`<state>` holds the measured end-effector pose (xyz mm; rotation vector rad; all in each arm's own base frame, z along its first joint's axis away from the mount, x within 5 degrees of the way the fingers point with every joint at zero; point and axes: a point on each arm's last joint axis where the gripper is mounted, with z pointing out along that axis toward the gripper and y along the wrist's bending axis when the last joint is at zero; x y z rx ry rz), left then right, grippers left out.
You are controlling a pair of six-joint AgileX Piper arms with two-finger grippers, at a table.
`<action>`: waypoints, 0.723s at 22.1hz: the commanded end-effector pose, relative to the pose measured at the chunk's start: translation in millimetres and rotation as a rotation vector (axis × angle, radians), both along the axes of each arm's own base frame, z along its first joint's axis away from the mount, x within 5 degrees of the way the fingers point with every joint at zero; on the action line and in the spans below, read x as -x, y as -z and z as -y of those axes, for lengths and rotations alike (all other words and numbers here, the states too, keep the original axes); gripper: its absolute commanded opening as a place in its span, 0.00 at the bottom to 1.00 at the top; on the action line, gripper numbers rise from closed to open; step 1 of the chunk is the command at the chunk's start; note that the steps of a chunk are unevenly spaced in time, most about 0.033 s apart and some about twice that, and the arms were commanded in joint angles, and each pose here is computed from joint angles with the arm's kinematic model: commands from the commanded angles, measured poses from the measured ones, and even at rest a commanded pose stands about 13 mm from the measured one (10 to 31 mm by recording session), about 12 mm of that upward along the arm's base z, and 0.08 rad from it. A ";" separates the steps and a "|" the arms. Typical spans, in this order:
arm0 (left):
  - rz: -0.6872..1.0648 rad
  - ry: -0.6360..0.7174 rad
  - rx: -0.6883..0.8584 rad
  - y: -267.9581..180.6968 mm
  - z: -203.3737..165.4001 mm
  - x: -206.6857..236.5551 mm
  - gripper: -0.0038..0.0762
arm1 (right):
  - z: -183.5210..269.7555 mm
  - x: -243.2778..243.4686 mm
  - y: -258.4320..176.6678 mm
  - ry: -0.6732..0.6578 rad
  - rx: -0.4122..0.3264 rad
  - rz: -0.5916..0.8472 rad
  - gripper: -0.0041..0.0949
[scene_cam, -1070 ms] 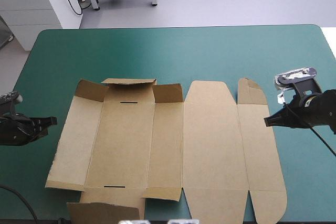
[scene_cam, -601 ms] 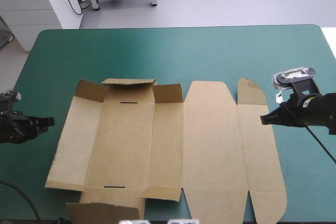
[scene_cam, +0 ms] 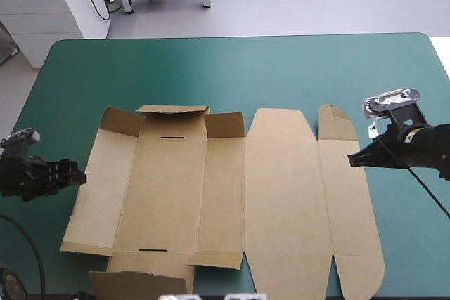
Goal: Fold the box
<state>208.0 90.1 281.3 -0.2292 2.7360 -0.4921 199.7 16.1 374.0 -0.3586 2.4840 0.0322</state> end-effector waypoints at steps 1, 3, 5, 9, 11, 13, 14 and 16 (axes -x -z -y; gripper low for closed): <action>-0.017 0.042 0.063 16.1 2.5 -2.5 0.69 | 1.2 1.1 -13.2 0.000 0.000 0.084 0.15; -0.069 0.080 0.119 37.1 5.3 -0.8 0.69 | 1.2 1.2 -13.1 -0.003 0.002 0.083 0.13; -0.079 0.086 0.156 45.5 6.6 -2.3 0.69 | 1.2 1.2 -13.1 -0.006 0.005 0.083 0.13; -0.064 0.100 0.243 50.3 9.3 -8.8 0.69 | 1.2 1.2 -13.1 -0.006 0.005 0.083 0.13; -0.073 0.128 0.271 52.9 13.4 -11.4 0.69 | 1.2 1.2 -13.1 -0.006 0.005 0.083 0.13; -0.099 0.163 0.274 55.6 18.2 -12.5 0.69 | 1.2 1.2 -13.1 -0.006 0.005 0.083 0.13; -0.112 0.181 0.276 56.9 20.8 -13.1 0.69 | 1.2 1.2 -13.1 -0.006 0.005 0.083 0.13; -0.111 0.192 0.286 56.7 24.6 -14.6 0.69 | 1.2 1.4 -13.0 -0.006 0.005 0.081 0.13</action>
